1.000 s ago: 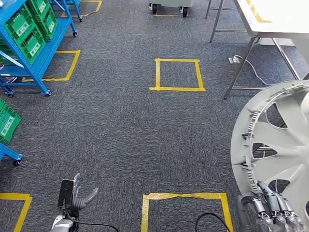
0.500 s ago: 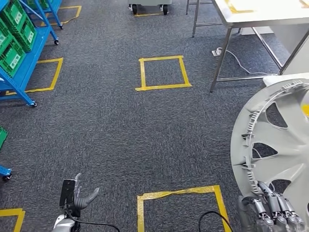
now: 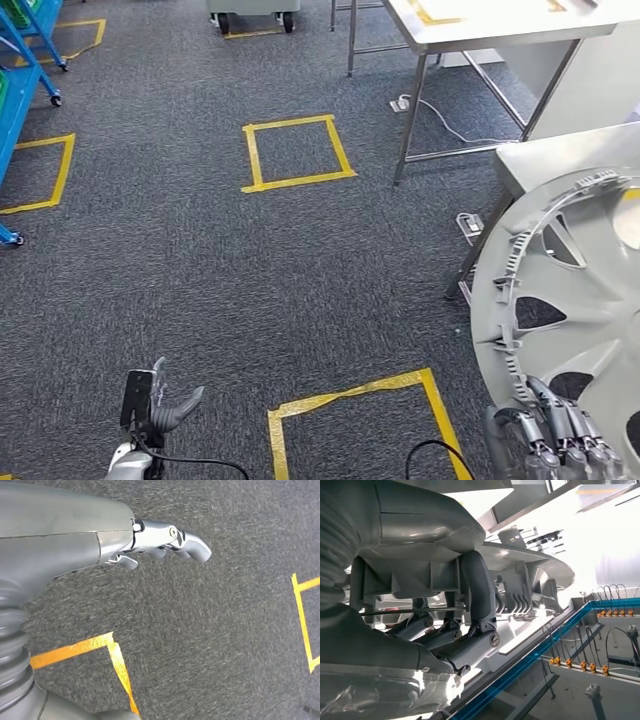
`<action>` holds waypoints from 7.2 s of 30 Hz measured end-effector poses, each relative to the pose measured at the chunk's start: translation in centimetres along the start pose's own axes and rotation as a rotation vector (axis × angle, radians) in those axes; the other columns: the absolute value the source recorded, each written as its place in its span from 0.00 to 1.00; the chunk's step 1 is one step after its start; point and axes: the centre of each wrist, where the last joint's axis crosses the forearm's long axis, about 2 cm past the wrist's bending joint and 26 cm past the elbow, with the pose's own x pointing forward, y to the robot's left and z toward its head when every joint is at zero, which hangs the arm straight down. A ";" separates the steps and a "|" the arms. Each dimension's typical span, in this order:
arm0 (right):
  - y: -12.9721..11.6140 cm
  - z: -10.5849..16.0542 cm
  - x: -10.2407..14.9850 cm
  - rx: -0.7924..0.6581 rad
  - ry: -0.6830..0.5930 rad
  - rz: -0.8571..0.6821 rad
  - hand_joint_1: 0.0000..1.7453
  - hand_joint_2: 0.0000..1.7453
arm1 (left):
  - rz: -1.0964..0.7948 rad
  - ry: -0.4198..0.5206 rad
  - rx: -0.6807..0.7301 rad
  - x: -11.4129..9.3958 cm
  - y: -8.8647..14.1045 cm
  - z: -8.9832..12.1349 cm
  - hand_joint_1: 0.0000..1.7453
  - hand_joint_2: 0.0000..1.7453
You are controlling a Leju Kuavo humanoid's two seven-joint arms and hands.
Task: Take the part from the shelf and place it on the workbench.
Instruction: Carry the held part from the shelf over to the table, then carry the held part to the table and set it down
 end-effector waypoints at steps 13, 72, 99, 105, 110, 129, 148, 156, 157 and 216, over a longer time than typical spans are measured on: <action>-0.1 0.4 0.1 0.012 0.012 -0.002 1.00 1.00 | -0.016 0.040 -0.012 -0.3 0.3 0.3 0.00 1.00; -1.0 1.3 -0.4 0.039 0.043 -0.019 1.00 1.00 | -0.128 0.007 -0.079 0.1 -2.2 0.4 0.00 1.00; 1.5 0.1 1.0 0.054 0.009 -0.083 1.00 1.00 | -0.136 -0.021 -0.093 0.4 -1.4 -0.1 0.00 1.00; 1.5 -0.1 0.9 0.042 0.006 -0.085 1.00 1.00 | -0.136 -0.017 -0.086 0.3 -1.3 0.0 0.00 1.00; 1.4 0.0 0.8 0.043 0.008 -0.084 1.00 1.00 | -0.135 -0.018 -0.086 0.4 -1.4 -0.1 0.00 1.00; 0.6 0.2 0.3 0.043 0.008 -0.097 1.00 1.00 | -0.136 -0.024 -0.080 0.5 -1.6 -0.1 0.00 1.00; 2.1 0.7 0.1 0.177 -0.017 -0.070 1.00 1.00 | -0.160 -0.025 -0.100 0.7 -1.2 -0.4 0.00 1.00; 3.1 0.3 0.1 0.276 -0.029 -0.079 1.00 1.00 | -0.166 -0.028 -0.111 0.9 -1.4 -0.6 0.00 1.00; 3.3 0.4 0.0 0.292 -0.030 -0.082 1.00 1.00 | -0.166 -0.028 -0.112 0.9 -1.5 -0.6 0.00 1.00; 4.7 1.6 0.1 0.419 -0.024 -0.094 1.00 1.00 | -0.025 -0.047 -0.207 0.9 -1.7 -0.5 0.00 1.00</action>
